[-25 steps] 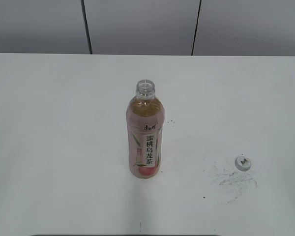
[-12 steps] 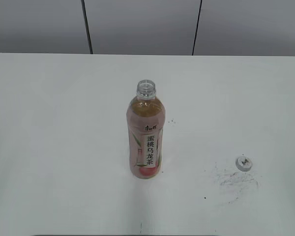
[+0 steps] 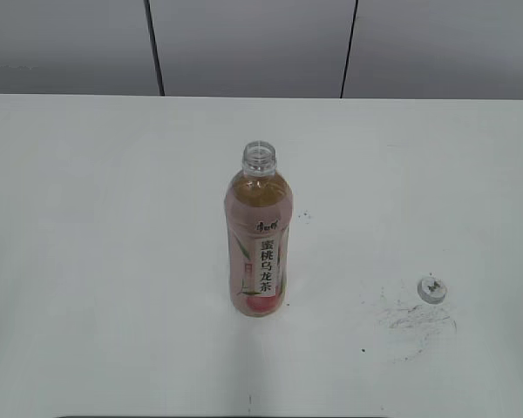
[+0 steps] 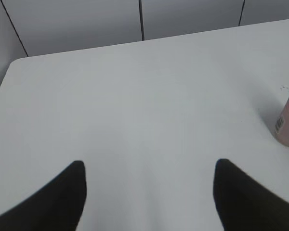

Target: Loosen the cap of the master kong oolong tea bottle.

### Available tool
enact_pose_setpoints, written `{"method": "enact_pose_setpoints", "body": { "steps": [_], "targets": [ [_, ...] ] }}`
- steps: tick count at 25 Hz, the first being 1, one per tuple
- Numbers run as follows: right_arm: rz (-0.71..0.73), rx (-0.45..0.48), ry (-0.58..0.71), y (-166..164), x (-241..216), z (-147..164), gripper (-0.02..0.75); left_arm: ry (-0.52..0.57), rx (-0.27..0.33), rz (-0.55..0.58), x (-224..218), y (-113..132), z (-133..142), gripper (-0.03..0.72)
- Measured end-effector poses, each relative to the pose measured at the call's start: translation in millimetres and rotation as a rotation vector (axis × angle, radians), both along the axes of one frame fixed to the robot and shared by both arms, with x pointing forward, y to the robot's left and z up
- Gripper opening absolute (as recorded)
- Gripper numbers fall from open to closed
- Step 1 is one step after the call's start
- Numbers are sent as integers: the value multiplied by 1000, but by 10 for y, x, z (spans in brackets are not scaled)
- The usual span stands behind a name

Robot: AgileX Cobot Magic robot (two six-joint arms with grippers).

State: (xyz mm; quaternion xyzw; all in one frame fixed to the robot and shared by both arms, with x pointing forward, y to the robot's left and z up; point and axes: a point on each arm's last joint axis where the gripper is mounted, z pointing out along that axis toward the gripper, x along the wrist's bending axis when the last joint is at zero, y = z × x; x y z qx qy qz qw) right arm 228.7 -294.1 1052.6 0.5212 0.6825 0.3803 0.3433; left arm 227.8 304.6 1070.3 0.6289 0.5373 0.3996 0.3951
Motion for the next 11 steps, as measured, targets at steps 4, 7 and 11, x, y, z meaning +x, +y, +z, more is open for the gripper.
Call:
{"method": "enact_pose_setpoints", "body": {
  "steps": [4, 7, 11],
  "targets": [
    [0, 0, 0, 0, 0, 0, 512, 0, -3, -2, 0, -3, 0, 490],
    [0, 0, 0, 0, 0, 0, 512, 1, -13, -10, -1, -13, 0, 490],
    [0, 0, 0, 0, 0, 0, 513, 1, -15, -11, -1, -15, 0, 490]
  ]
}}
